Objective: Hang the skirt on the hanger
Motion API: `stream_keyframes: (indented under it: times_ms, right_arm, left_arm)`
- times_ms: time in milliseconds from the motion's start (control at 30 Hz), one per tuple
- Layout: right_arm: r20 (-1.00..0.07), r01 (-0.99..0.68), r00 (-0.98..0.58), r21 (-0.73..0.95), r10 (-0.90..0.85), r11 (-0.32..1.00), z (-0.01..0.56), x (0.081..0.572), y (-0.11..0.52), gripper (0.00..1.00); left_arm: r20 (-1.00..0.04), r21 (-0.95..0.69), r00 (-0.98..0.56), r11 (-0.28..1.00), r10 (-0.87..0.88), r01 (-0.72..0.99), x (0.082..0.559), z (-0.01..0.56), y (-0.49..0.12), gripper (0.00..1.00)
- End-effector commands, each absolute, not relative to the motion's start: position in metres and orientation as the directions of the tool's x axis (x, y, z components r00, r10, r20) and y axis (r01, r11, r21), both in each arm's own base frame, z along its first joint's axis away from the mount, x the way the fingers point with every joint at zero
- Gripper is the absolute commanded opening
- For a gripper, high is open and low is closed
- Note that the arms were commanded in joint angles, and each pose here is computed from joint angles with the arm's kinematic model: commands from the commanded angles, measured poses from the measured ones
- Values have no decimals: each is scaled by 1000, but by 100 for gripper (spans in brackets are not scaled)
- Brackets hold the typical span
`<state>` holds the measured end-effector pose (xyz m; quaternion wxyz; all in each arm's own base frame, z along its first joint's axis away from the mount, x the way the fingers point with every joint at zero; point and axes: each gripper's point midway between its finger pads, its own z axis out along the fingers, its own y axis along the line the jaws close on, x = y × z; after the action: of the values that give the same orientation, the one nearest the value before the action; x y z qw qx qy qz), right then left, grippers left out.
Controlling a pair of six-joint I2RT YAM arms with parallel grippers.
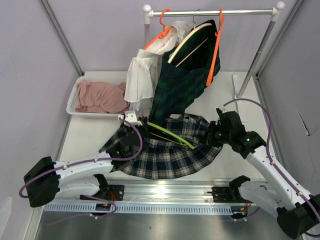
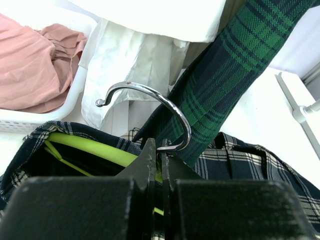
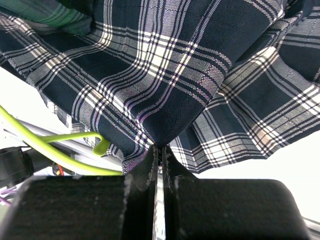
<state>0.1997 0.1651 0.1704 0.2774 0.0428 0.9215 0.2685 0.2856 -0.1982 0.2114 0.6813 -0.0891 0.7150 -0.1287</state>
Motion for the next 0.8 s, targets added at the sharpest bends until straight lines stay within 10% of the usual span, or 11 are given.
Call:
stream_keyframes:
  times_ms: [0,767]
  right_arm:
    - [-495,-78,-844,498,209,864,175,195,156,0]
    - [-459,-75,-869,494,186,866,146,183,172,14]
  left_arm:
    - [-985,-172,-5,974,-175,-148,291,204,-154,0]
    - [-999,-43,-10,956,-48,-291,290,182,-155,0]
